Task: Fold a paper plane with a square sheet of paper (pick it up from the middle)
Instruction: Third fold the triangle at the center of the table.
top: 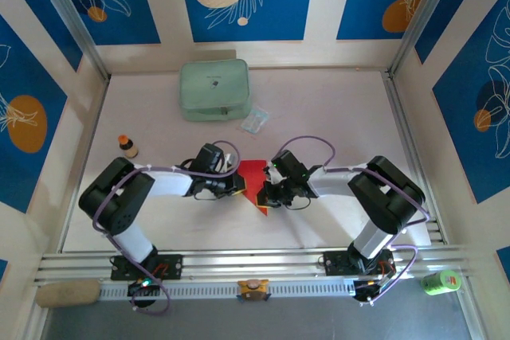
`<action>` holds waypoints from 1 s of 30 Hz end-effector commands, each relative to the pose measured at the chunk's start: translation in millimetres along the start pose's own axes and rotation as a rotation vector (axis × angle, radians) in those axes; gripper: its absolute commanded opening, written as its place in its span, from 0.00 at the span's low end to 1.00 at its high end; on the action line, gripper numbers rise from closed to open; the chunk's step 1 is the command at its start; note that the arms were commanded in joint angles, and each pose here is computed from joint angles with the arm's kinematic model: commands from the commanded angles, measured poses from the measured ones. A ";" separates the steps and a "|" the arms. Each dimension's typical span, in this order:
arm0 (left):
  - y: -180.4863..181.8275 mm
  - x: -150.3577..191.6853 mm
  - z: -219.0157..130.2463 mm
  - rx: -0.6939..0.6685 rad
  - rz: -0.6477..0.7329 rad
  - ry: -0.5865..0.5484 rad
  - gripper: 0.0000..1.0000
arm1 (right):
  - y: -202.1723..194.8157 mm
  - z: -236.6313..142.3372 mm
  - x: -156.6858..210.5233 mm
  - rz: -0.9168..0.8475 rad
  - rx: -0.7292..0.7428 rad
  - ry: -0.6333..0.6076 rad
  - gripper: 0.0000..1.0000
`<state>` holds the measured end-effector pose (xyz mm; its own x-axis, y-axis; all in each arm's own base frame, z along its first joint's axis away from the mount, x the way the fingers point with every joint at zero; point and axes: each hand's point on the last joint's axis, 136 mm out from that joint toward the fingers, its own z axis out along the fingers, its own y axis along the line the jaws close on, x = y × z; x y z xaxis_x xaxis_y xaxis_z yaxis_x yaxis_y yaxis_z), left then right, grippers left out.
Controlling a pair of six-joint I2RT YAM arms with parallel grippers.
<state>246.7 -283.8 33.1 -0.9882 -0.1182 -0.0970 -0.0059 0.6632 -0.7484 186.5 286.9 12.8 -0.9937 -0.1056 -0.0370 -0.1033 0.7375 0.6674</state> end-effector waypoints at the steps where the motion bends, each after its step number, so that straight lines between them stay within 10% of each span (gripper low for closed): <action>1: -12.9 -2.3 -8.1 0.018 0.044 -0.040 0.07 | -35.0 4.1 26.8 0.084 0.118 0.073 0.00; 30: 53.5 -17.5 -13.1 -0.100 -0.086 -0.053 0.02 | -41.0 1.3 27.6 0.074 0.119 0.069 0.00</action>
<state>265.5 -262.0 19.3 -0.9804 -0.1757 -0.0885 -0.0476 0.6484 -0.7598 187.5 285.7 12.5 -0.9938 -0.1023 -0.0426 -0.1042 0.7318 0.6735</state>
